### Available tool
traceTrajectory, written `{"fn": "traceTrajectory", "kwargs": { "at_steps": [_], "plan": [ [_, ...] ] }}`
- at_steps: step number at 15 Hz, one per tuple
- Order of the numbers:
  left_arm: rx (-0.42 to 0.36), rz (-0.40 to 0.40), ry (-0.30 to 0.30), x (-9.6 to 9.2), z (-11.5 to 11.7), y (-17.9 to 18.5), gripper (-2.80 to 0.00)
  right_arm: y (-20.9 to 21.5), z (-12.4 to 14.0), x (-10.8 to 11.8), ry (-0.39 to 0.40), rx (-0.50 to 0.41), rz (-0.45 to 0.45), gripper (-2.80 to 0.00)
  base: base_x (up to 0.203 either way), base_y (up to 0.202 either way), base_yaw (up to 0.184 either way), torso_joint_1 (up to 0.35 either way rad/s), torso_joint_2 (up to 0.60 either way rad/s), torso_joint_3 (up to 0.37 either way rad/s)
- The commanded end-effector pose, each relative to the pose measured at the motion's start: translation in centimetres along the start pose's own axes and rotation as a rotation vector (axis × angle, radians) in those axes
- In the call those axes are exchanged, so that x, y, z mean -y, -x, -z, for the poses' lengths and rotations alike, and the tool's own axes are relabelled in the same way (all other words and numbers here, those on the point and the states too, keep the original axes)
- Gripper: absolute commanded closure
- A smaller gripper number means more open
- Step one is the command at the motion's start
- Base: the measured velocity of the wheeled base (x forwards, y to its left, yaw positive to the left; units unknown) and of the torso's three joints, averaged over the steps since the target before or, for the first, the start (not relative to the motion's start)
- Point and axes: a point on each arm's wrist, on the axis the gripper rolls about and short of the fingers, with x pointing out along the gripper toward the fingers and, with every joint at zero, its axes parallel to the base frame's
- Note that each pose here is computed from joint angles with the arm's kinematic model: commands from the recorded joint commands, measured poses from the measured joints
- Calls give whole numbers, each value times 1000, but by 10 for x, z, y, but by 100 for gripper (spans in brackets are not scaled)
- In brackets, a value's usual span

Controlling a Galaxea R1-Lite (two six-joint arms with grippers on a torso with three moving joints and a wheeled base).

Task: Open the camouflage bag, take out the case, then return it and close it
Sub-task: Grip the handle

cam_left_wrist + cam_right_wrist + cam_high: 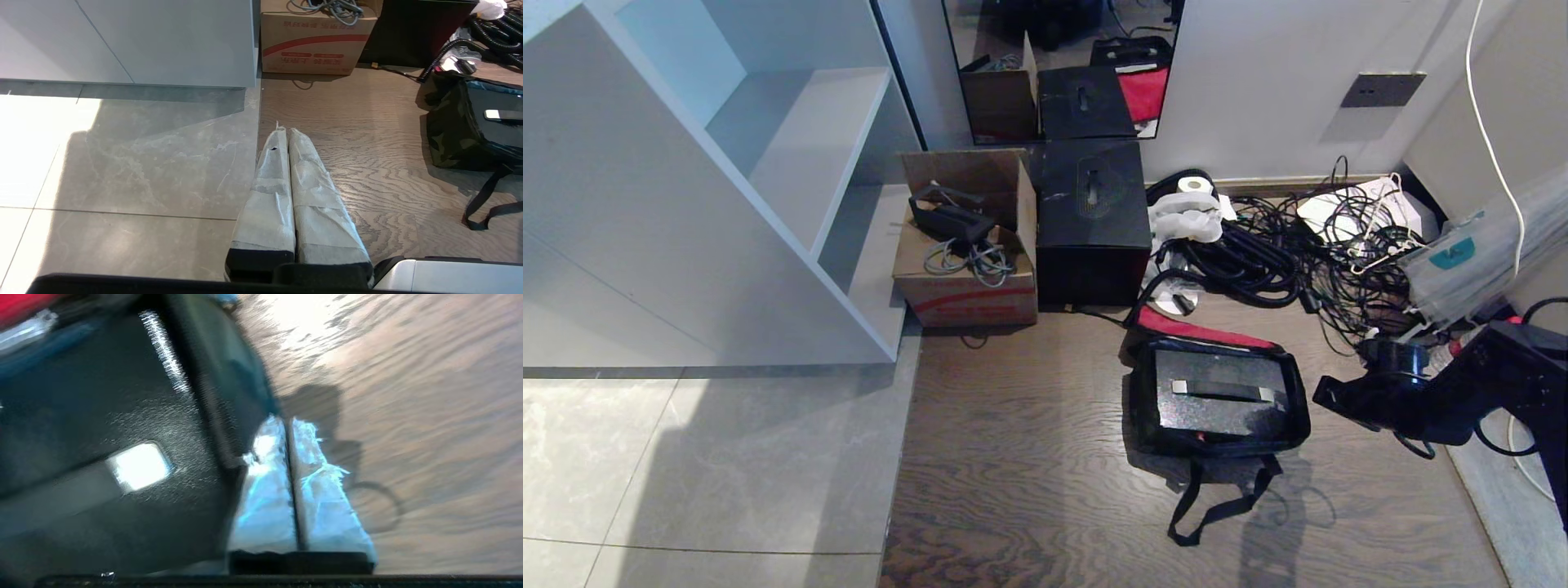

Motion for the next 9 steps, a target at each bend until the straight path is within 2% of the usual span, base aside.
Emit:
{"fn": "traceTrajectory", "kwargs": {
  "at_steps": [1,2,3,6,9],
  "plan": [
    [0,0,0,0,0,0,0,-12,5,3,91,24,65,0,0,0,0,0,0,0],
    [0,0,1,0,0,0,0,-15,3,3,147,46,83,0,0,0,0,0,0,0],
    [0,0,0,0,0,0,0,-17,3,3,164,62,88,0,0,0,0,0,0,0],
    [0,0,0,0,0,0,0,-24,12,-8,192,97,62,0,0,0,0,0,0,0],
    [0,0,0,0,0,0,0,-27,19,-15,202,84,47,0,0,0,0,0,0,0]
  ]
}}
